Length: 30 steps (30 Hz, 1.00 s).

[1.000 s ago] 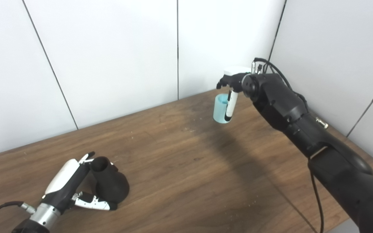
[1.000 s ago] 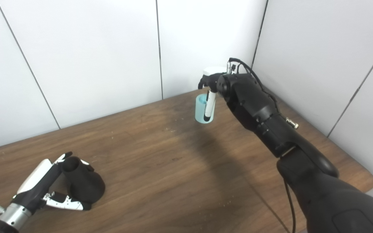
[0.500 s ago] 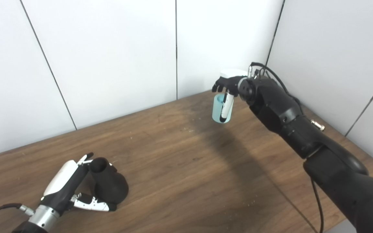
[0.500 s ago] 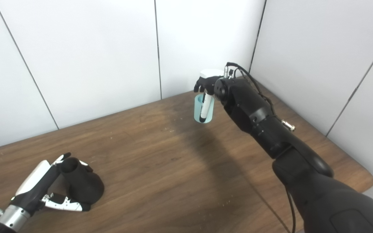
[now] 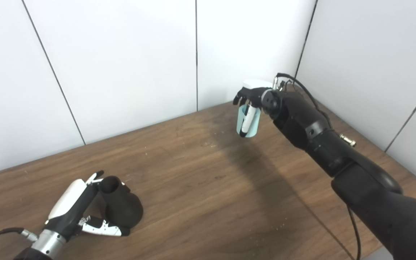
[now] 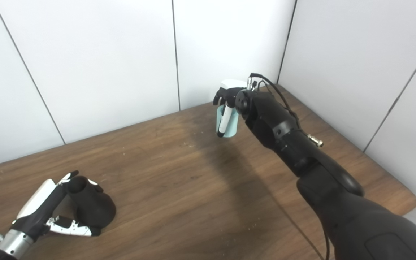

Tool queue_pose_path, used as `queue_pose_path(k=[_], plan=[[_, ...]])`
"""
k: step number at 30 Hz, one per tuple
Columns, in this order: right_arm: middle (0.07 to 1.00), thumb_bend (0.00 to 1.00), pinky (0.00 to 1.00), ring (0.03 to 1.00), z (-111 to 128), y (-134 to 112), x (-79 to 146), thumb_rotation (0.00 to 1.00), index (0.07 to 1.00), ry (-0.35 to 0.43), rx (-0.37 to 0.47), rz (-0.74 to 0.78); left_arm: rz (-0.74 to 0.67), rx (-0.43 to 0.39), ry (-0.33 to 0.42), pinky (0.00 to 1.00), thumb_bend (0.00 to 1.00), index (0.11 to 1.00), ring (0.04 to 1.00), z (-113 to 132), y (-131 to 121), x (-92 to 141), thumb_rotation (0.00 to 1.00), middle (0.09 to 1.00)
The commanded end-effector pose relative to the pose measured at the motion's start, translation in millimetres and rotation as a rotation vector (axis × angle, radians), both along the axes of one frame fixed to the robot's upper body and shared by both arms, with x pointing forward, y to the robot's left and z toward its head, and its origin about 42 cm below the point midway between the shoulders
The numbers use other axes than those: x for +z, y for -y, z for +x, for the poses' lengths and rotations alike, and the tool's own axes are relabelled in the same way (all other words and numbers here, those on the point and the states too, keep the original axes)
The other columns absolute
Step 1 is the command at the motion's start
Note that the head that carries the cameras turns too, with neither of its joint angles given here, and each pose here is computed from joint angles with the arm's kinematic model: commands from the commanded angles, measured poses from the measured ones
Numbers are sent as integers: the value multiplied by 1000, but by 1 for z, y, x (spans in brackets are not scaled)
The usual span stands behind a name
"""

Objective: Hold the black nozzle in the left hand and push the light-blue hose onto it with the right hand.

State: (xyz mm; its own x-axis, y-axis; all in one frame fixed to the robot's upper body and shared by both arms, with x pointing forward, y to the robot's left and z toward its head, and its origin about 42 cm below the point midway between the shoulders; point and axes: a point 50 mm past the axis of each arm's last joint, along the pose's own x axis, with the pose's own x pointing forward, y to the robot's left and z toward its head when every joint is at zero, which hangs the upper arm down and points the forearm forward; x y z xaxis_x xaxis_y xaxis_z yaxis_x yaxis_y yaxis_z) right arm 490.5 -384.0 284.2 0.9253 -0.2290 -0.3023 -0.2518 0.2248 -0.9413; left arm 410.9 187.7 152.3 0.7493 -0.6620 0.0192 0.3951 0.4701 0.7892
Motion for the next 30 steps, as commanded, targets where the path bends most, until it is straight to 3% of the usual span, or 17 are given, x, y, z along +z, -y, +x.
queue_pose_path(k=[1,16,30], plan=[[777,844,650,742,5,6,35,0,769,96,1,-28,132,27,-123,1000,526,484,619,-12,-21,-30,0,489],[758,812,673,750,4,8,25,0,726,37,-22,-42,133,24,-126,1000,526,484,618,-14,-22,-28,0,490],[740,806,656,736,-2,15,23,0,714,35,-43,-52,136,15,-126,1000,526,484,618,-14,-24,-26,0,490]])
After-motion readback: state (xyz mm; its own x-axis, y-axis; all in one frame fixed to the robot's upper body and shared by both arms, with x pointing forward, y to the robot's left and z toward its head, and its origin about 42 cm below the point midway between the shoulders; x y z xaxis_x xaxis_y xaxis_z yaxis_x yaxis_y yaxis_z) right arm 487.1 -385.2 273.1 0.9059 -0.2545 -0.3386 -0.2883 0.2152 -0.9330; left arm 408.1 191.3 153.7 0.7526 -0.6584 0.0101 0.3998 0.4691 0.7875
